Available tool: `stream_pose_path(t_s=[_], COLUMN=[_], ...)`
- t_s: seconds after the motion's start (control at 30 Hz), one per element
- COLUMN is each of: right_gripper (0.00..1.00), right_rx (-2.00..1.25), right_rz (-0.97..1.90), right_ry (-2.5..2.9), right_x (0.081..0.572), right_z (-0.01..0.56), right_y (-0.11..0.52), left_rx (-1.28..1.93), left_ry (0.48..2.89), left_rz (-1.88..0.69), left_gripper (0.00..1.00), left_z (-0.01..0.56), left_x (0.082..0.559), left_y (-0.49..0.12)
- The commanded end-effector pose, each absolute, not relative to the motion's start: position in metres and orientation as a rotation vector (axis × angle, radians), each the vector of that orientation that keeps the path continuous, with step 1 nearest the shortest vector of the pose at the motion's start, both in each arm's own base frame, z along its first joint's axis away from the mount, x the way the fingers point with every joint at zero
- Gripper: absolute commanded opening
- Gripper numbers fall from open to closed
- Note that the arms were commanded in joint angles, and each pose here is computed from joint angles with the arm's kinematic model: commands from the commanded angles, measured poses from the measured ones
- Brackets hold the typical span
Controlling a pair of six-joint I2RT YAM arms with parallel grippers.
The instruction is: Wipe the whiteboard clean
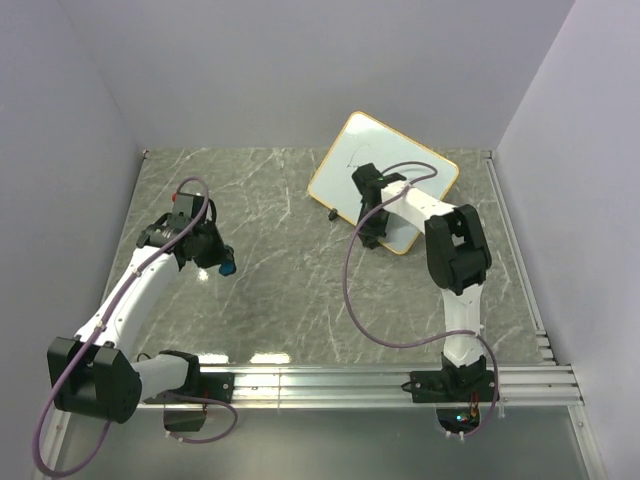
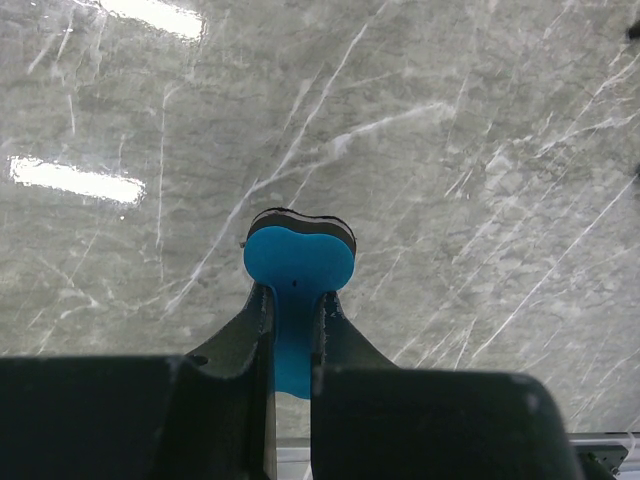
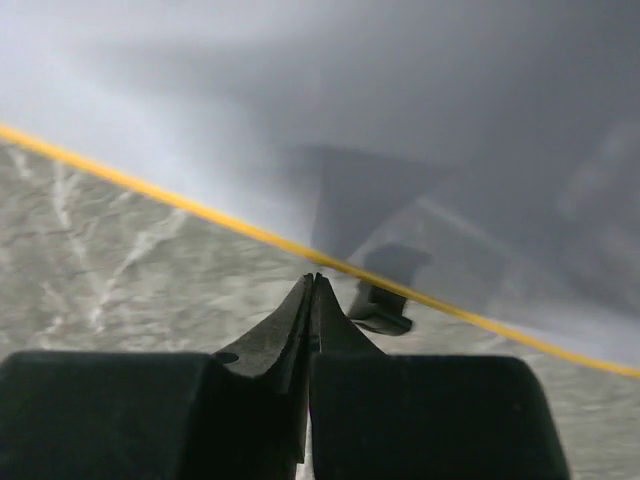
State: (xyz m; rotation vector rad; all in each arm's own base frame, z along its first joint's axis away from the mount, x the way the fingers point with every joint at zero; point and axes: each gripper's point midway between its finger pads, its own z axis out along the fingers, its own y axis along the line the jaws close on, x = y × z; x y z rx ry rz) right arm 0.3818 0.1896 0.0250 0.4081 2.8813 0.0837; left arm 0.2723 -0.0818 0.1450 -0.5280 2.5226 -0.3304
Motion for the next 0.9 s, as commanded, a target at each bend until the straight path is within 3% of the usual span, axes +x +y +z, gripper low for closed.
stream_pose_path(t_s=[0.0, 0.23, 0.27, 0.33, 0.37, 0.43, 0.57, 0.87], right_gripper=[0.0, 0.0, 0.2, 0.5, 0.71, 0.83, 0.86, 0.87], right_rx=[0.357, 0.05, 0.013, -0.064, -0.088, -0.087, 0.103, 0.544], right_rz=[0.094, 0.545, 0.582, 0.659, 0.698, 0.706, 0.706, 0.578], right_ry=[2.836, 2.687, 2.652, 2.536, 2.498, 2.417, 2.269, 2.164], right_x=[0.385, 0.391, 0.389, 0.386, 0.383, 0.378, 0.383, 0.371], right_z=[0.042, 0.115, 0.128, 0.167, 0.181, 0.212, 0.249, 0.231], right_y=[0.18, 0.239, 0.244, 0.252, 0.255, 0.247, 0.202, 0.09], left_rx=[-0.51, -0.507, -0.506, -0.519, -0.521, -0.532, -0.545, -0.463], left_ry=[2.489, 2.473, 2.469, 2.445, 2.436, 2.422, 2.398, 2.37], left_rz=[-0.36, -0.332, -0.334, -0.305, -0.31, -0.331, -0.364, -0.42], left_gripper=[0.0, 0.0, 0.0, 0.0, 0.0, 0.0, 0.0, 0.0], left_z=[0.153, 0.157, 0.16, 0.165, 0.167, 0.172, 0.177, 0.19], left_x=[0.282, 0.28, 0.28, 0.284, 0.285, 0.289, 0.293, 0.316], left_y=[-0.085, -0.08, -0.08, -0.075, -0.075, -0.078, -0.082, -0.106])
